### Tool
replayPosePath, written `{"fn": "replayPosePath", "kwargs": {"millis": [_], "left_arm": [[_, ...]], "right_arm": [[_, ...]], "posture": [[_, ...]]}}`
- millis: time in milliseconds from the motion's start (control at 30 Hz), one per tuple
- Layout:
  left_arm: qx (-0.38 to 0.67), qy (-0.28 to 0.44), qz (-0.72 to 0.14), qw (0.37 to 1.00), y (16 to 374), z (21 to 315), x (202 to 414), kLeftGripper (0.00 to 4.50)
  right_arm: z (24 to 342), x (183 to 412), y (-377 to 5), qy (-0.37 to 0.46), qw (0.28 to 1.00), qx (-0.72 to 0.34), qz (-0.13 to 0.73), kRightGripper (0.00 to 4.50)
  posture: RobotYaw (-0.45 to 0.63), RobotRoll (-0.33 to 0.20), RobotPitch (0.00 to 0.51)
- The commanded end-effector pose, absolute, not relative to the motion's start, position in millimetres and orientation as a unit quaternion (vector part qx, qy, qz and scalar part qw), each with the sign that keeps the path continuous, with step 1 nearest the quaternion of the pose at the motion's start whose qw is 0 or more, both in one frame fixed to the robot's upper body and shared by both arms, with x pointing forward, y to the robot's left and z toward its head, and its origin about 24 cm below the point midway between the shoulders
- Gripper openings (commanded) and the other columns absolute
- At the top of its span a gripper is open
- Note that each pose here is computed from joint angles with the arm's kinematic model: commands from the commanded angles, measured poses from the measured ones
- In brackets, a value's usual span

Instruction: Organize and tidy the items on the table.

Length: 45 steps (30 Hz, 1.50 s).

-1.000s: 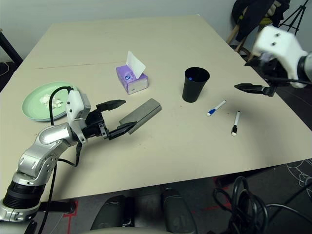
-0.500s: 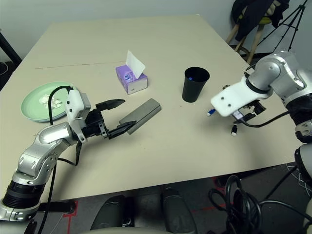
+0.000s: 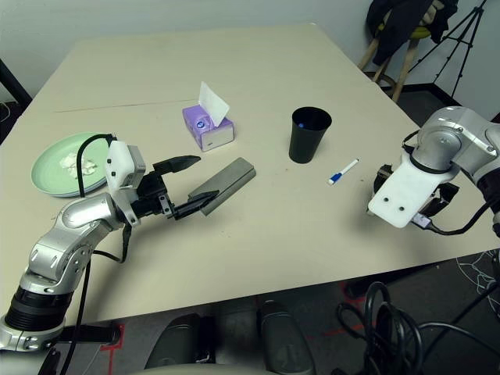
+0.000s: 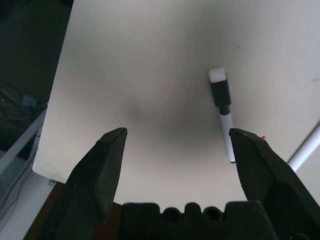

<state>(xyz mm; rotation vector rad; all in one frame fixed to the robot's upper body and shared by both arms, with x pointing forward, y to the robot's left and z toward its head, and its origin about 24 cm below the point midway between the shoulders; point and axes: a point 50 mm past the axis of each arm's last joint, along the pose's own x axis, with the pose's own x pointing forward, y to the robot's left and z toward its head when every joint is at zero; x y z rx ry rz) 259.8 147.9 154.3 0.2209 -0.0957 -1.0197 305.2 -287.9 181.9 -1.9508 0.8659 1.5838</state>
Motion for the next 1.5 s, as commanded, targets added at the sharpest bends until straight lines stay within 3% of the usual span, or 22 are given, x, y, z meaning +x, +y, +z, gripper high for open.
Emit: {"fn": "replayPosePath", "kwargs": {"millis": [33,300,533,900,1500], "left_arm": [[0.106,-0.035,-0.489,0.865,145.5,150.4,261.6,4.44],[0.108,-0.035,-0.486,0.867,146.8,150.3,259.8,4.44],[0.109,-0.035,-0.484,0.867,147.6,150.7,258.7,4.44],[0.107,-0.033,-0.485,0.867,147.1,149.8,259.2,4.44],[0.109,-0.033,-0.478,0.871,148.7,150.1,255.9,4.44]], "right_arm": [[174.7,310.3,-284.7,0.311,0.24,-0.717,0.575,4.5],[162.9,321.4,-270.5,0.275,0.25,-0.73,0.574,4.5],[158.0,316.6,-264.8,0.263,0.247,-0.72,0.593,4.5],[151.9,303.7,-272.4,0.28,0.244,-0.701,0.609,4.5],[143.1,313.5,-277.9,0.29,0.24,-0.714,0.59,4.5]], "posture": [[-0.04,0.0,0.099],[-0.03,0.0,0.103],[-0.02,0.0,0.106],[-0.03,0.0,0.113],[0.0,0.0,0.116]]}}
